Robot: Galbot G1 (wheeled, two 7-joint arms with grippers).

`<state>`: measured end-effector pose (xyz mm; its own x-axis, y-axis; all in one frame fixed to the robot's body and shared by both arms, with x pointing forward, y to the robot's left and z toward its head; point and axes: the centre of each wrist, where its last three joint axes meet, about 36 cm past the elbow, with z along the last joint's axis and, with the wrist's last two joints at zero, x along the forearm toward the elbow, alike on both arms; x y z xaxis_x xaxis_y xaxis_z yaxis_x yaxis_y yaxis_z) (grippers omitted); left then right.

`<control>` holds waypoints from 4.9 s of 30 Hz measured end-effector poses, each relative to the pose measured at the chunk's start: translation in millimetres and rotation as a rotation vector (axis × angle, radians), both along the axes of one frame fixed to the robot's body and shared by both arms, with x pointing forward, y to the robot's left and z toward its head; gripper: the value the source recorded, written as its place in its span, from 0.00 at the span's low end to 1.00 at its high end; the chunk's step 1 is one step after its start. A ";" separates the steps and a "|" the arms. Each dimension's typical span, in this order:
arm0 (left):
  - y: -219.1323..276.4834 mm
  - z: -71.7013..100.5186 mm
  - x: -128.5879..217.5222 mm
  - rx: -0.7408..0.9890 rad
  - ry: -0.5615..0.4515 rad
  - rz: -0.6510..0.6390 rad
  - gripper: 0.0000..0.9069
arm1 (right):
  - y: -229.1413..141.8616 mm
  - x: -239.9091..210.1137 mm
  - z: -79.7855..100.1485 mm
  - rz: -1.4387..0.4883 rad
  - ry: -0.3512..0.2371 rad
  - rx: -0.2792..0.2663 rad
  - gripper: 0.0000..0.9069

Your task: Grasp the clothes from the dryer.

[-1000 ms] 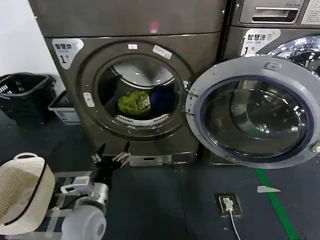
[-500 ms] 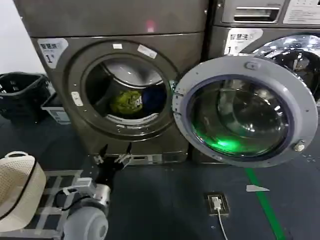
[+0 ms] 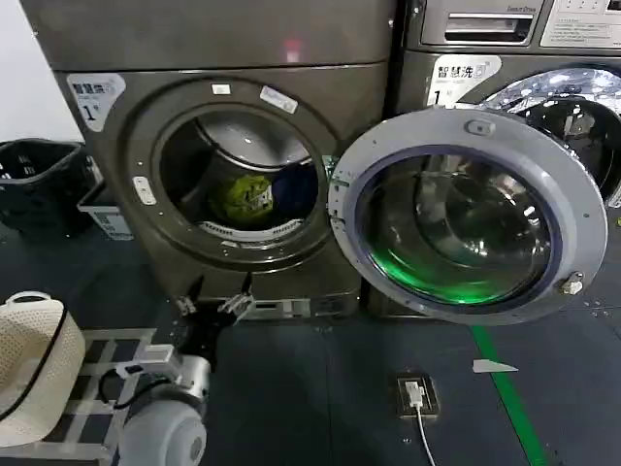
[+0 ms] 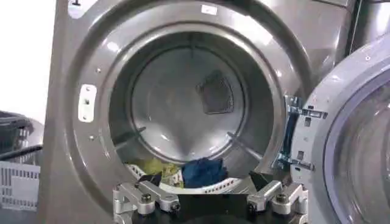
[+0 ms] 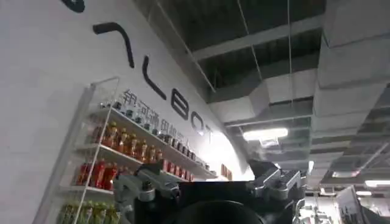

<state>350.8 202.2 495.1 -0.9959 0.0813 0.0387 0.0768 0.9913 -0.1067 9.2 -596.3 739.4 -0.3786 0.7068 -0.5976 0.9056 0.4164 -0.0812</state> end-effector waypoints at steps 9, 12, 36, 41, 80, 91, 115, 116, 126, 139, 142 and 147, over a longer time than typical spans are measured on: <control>0.4 0.0 0.7 0.002 0.000 -0.001 1.00 | 1.7 -0.6 0.2 0.008 -0.011 -0.010 1.00; 1.4 -0.3 0.7 0.005 0.000 0.001 1.00 | 3.2 -0.4 0.3 0.011 -0.011 -0.011 1.00; 1.4 3.8 -5.8 -0.005 -0.009 -0.002 1.00 | 3.6 -2.6 4.9 0.009 -0.027 -0.022 1.00; 1.2 3.7 -5.7 -0.006 -0.009 -0.006 1.00 | 3.2 -3.2 4.2 0.004 -0.030 -0.019 1.00; -4.9 3.8 -4.6 -0.010 -0.013 -0.030 1.00 | 5.9 -9.5 5.4 -0.003 -0.034 -0.021 1.00; -5.7 2.1 -4.2 -0.008 -0.008 -0.035 1.00 | 6.4 -10.1 5.3 -0.001 -0.032 -0.026 1.00; -4.7 -2.7 20.9 0.013 -0.044 -0.038 1.00 | 11.4 -17.1 12.3 -0.079 0.009 -0.014 1.00; -3.6 -4.5 28.2 0.015 -0.046 -0.036 1.00 | 11.4 -18.7 13.4 -0.090 0.009 -0.008 1.00; -5.0 -13.9 131.5 0.004 -0.056 -0.038 1.00 | 13.2 -22.0 16.4 -0.127 -0.001 0.001 1.00; 4.8 -23.7 265.7 0.055 -0.019 -0.040 1.00 | 9.9 -22.2 9.3 -0.127 -0.018 0.012 1.00; 10.8 -23.1 295.9 0.105 0.022 -0.081 1.00 | 10.3 -22.2 9.2 -0.127 -0.019 0.012 1.00; 26.1 -20.2 337.7 0.260 0.080 -0.268 1.00 | 10.1 -23.6 7.6 -0.130 -0.023 0.015 1.00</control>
<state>688.5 228.3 474.9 -0.9337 0.3155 0.1692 0.3385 0.9320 0.1298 -14.5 -586.2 747.0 -0.2696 0.7578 -0.5942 0.9535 0.2962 -0.0549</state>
